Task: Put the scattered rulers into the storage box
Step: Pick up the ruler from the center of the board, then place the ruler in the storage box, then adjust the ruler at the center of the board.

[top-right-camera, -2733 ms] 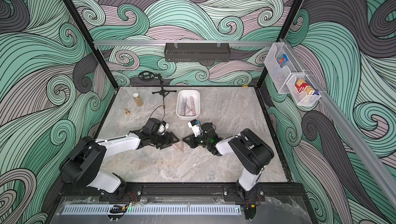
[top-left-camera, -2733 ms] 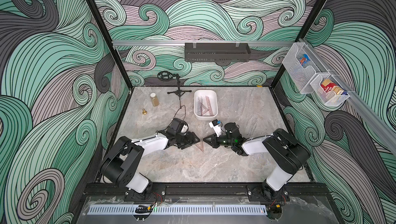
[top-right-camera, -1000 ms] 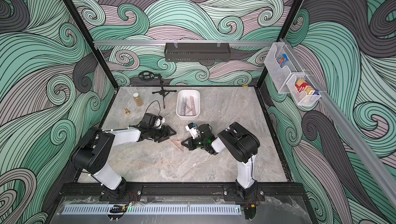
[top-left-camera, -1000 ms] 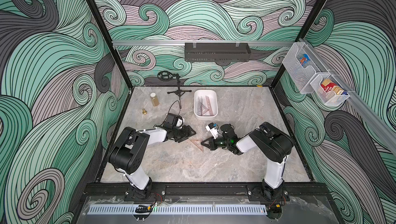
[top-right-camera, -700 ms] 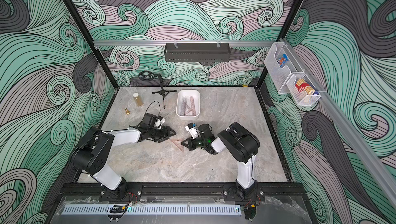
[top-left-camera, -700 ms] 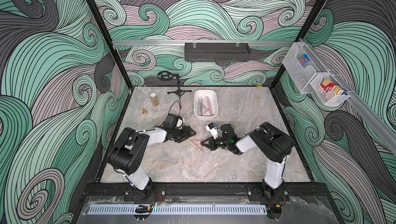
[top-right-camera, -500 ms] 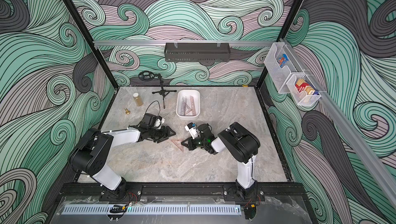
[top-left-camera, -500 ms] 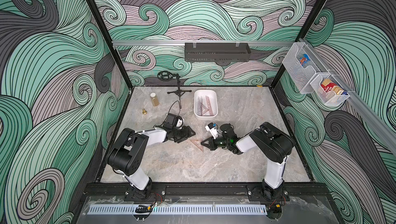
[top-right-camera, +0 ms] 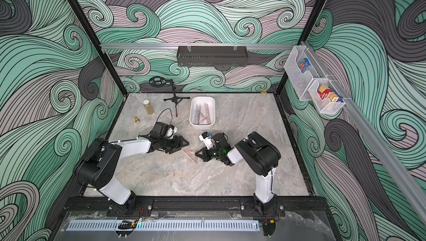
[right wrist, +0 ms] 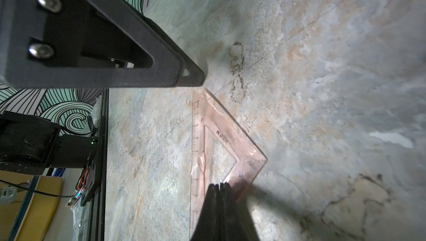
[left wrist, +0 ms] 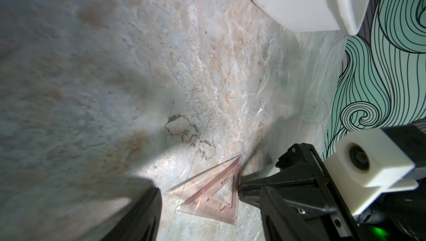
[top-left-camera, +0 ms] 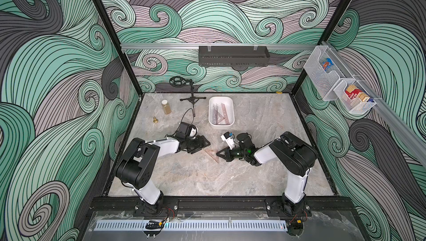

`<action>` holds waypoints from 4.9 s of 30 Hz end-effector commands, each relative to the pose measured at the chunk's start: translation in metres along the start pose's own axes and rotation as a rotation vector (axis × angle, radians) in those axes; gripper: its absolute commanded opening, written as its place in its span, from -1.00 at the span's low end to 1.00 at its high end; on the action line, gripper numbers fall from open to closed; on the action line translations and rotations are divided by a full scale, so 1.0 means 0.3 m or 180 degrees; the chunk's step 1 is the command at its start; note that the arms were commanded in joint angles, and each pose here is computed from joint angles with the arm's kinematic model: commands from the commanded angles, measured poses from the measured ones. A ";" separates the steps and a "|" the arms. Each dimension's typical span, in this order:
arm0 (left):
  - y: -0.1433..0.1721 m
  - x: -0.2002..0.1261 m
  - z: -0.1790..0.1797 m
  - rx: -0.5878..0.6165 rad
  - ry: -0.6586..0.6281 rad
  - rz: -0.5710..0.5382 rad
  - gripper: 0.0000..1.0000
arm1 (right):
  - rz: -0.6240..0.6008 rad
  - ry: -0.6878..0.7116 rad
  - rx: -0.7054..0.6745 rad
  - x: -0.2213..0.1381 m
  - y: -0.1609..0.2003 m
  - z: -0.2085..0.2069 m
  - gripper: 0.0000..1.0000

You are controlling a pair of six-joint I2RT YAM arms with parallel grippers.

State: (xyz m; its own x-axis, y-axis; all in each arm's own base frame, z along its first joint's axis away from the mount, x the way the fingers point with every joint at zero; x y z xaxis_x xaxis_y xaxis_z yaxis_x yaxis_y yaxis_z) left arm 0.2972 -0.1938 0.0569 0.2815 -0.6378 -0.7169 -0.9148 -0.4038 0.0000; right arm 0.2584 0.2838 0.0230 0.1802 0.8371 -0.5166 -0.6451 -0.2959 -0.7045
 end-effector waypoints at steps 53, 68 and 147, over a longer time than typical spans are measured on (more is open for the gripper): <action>0.149 -0.153 -0.333 0.0822 0.1573 0.0909 -1.00 | -0.0569 -0.1026 0.0394 -0.231 -0.216 0.123 0.14; 0.060 -0.151 -0.303 0.0797 0.1133 0.0555 0.07 | -0.0871 -0.0818 0.0624 -0.251 -0.332 0.049 -1.00; -0.262 -0.590 0.243 -0.0721 -0.0205 -0.1545 0.59 | 0.0874 0.1694 -0.2804 0.477 -0.079 0.360 0.51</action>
State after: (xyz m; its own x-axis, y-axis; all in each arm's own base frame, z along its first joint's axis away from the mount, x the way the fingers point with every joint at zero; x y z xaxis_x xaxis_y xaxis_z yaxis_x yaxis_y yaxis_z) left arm 0.2965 0.0020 0.1308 0.6318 -0.2725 -0.7256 -0.5763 -0.7912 -0.2046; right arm 0.2165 0.4952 0.0401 0.4934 0.5785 -0.6496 0.0316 -0.7582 -0.6513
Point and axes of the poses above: each gripper's point midway between its finger pads, its own x axis out along the fingers, its own z axis along the line the jaws close on, y = z × x, the point moved 3 cm from there along -x, back along the fingers, and after that the axes turned 15 degrees about -x, right-handed, at the moved point
